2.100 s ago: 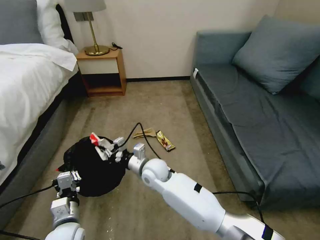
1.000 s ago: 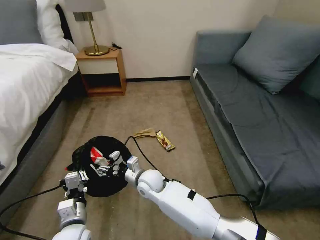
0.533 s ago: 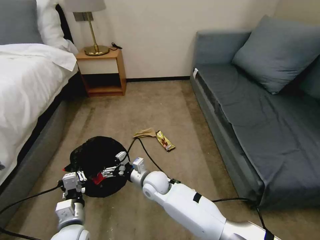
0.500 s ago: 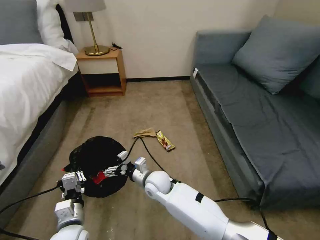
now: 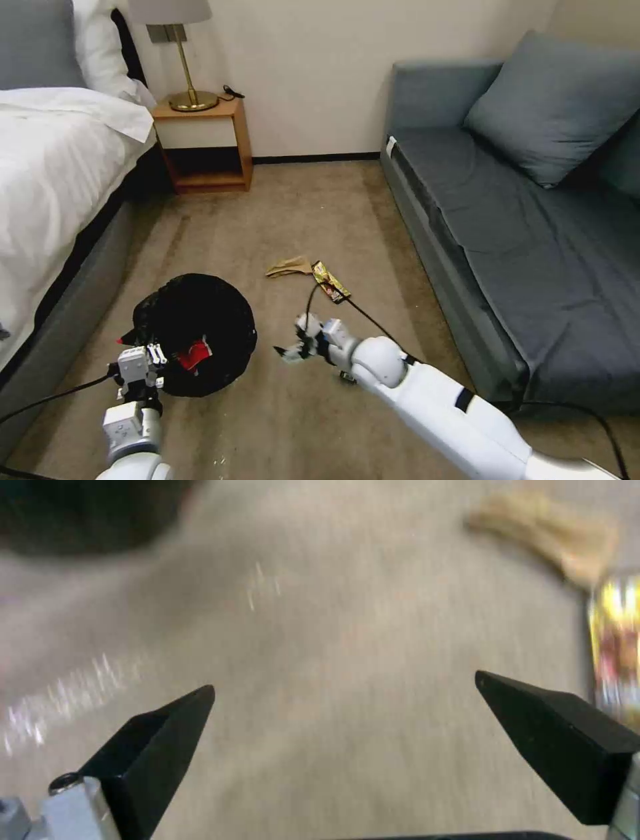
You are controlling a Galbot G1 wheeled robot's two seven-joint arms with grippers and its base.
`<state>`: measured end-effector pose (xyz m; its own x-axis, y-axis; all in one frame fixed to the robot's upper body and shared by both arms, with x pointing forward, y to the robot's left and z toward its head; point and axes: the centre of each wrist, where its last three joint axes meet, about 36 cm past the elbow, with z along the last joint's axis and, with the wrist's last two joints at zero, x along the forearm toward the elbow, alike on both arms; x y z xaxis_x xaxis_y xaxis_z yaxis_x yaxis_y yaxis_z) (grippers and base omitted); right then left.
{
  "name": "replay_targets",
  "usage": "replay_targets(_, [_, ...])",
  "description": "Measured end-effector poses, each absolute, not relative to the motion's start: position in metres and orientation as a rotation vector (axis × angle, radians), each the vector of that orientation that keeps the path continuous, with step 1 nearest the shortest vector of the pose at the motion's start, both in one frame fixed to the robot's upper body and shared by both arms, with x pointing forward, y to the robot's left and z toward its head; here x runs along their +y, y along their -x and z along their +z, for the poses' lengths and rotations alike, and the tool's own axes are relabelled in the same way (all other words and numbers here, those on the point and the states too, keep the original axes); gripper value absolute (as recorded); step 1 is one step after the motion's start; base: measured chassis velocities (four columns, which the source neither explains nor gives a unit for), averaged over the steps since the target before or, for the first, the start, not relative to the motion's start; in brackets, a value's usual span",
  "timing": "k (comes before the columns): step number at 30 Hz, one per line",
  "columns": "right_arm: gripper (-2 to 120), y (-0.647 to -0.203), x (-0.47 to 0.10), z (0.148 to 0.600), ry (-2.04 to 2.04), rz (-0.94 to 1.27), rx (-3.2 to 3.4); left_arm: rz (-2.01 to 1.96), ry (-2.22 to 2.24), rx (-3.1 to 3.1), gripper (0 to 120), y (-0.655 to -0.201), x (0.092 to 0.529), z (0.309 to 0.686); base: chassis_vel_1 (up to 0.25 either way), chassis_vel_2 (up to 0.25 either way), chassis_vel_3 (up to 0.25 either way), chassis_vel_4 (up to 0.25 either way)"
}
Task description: Pick up the trash bin, then pick up the garbage on the floor and place it into the trash bin.
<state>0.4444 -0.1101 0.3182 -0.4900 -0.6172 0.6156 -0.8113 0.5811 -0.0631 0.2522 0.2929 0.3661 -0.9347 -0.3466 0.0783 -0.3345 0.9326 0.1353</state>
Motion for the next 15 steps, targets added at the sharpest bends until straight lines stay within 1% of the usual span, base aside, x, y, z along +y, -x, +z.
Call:
replay_targets(8, [100,-0.435,-0.146,0.290,-1.011,0.527,-2.130,-0.187,-0.526,-2.987,6,-0.251,0.293,0.365,0.000,0.000,0.000,0.000])
replay_targets(15, [100,-0.441,-0.168,0.265,-0.939,0.590,-2.088,-0.202,-0.526,-2.990,6,-0.246,0.292,0.361,0.000,0.000,0.000,0.000])
